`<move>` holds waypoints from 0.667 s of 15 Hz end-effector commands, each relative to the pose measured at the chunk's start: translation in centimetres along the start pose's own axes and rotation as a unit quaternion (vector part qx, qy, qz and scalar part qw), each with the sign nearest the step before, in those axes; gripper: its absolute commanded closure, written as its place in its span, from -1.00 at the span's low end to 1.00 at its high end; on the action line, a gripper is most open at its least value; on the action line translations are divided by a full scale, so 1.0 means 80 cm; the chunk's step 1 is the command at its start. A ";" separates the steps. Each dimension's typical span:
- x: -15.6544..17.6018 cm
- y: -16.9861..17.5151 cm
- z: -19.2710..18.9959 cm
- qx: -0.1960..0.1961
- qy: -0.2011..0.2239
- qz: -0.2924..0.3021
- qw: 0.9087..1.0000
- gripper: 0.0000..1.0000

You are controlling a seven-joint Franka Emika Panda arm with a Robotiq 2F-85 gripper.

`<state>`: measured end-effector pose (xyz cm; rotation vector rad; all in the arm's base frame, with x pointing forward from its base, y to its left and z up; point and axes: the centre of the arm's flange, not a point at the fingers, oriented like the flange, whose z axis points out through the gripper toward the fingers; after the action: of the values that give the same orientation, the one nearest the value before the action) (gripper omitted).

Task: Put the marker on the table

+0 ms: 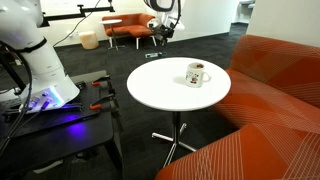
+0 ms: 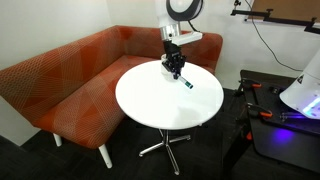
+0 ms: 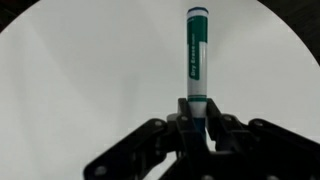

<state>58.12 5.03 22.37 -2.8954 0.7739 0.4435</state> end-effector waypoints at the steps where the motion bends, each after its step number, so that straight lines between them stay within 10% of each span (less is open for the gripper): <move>1: 0.018 -0.027 0.017 -0.011 0.010 0.007 1.000 0.90; 5: 0.032 -0.044 0.038 -0.013 0.035 0.022 0.999 0.90; 6: 0.034 -0.047 0.042 -0.010 0.034 0.028 0.999 0.75; 7: 0.037 -0.049 0.047 -0.008 0.038 0.034 0.999 0.11; 10: 0.030 -0.058 0.048 -0.012 0.039 0.045 0.998 -0.18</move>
<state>60.74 7.70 17.79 -2.9229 0.8582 0.3820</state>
